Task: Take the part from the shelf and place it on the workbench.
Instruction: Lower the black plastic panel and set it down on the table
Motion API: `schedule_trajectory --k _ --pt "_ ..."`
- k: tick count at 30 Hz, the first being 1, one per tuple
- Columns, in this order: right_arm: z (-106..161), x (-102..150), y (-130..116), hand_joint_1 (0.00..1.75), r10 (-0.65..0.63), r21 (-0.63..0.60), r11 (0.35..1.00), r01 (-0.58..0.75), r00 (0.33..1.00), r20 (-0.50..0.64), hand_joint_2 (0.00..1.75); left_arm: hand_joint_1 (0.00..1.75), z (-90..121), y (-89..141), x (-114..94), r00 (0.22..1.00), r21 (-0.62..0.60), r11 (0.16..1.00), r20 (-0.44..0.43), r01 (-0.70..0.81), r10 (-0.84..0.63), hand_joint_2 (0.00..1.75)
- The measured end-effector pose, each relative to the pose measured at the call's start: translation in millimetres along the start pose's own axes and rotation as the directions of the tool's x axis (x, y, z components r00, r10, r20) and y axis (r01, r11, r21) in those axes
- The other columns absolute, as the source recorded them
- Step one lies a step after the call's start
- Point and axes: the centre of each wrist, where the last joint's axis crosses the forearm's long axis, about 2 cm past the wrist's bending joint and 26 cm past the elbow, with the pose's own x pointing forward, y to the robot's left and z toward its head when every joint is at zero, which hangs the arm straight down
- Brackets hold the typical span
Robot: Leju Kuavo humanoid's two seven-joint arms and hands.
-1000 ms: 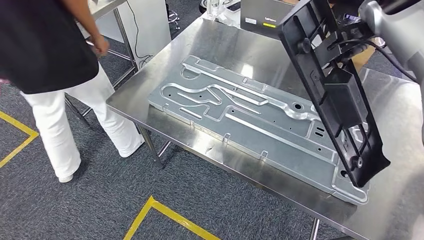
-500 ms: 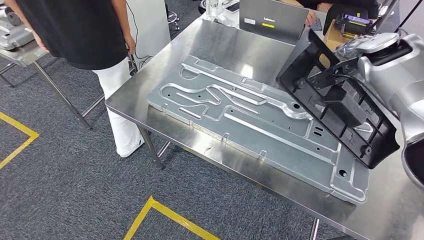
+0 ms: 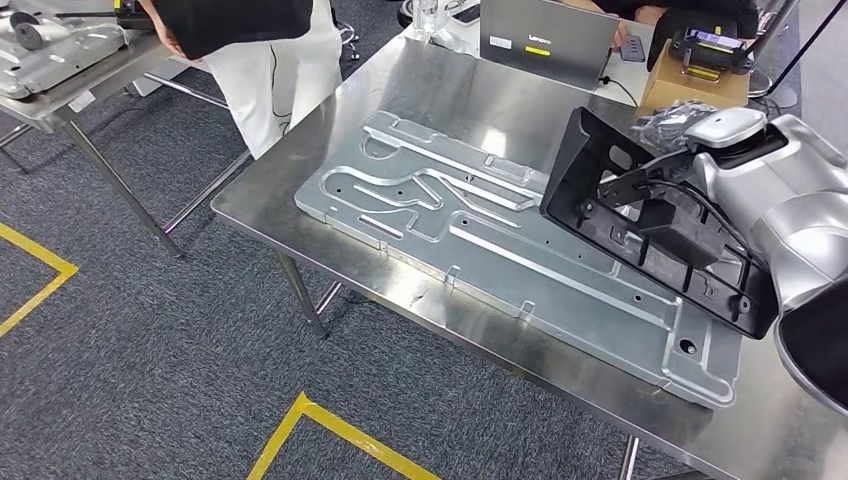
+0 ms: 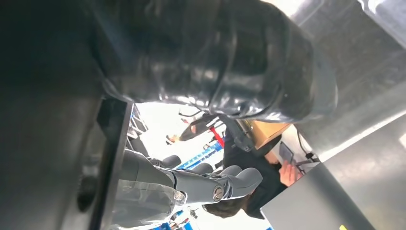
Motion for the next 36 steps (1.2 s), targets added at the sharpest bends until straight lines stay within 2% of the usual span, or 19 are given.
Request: schedule_trajectory --k 6,11,15,17,19,22,25,27,34,36 --pt "-1.0 2.5 3.9 0.0 -0.023 -0.009 1.0 0.023 1.0 0.008 0.0 0.0 0.0 0.0 -0.3 1.0 0.0 1.0 0.005 0.0 0.0 0.0" --pt "-3.6 10.7 13.6 0.0 -0.196 -0.059 0.979 0.196 0.981 0.009 0.0 0.0 0.0 -0.8 -0.8 1.0 -0.001 1.0 0.013 -0.002 0.002 0.0" --pt "-4.3 13.1 17.0 0.0 -0.283 -0.057 0.957 0.283 0.959 0.012 0.0 0.0 0.0 -0.8 -1.0 1.0 0.0 1.0 0.013 -0.003 0.003 0.0" --pt "-5.4 17.1 24.0 0.0 -0.509 -0.066 0.857 0.511 0.859 0.049 0.0 0.0 0.2 -0.2 -1.5 1.0 0.003 1.0 0.012 -0.004 0.004 0.0" --pt "-5.7 18.5 29.8 0.0 -0.713 -0.05 0.694 0.718 0.695 0.092 0.0 0.0 0.3 0.5 -2.0 1.0 0.003 1.0 0.011 -0.006 0.006 0.0" --pt "-3.3 11.0 26.1 0.0 -0.795 0.036 0.604 0.796 0.598 0.098 0.0 0.0 0.4 0.7 -2.3 1.0 0.0 1.0 0.01 -0.011 0.011 0.0" --pt "-0.4 3.1 19.6 0.0 -0.812 0.135 0.584 0.801 0.578 0.084 0.0 0.0 0.4 0.8 -2.5 1.0 0.001 1.0 0.005 -0.013 0.013 0.0" --pt "0.2 1.7 18.5 0.0 -0.817 0.153 0.577 0.802 0.572 0.081 0.0 0.0 0.4 0.9 -2.5 1.0 0.001 1.0 0.003 -0.013 0.013 0.0" --pt "0.5 -1.9 17.8 0.0 -0.841 0.049 0.539 0.841 0.534 0.09 0.0 0.0 0.6 1.2 -3.4 1.0 0.0 1.0 0.001 -0.016 0.016 0.0" --pt "1.0 -3.3 18.0 0.0 -0.838 0.069 0.545 0.835 0.54 0.078 0.0 0.0 0.6 1.2 -3.4 1.0 -0.001 1.0 0.0 -0.015 0.015 0.0"
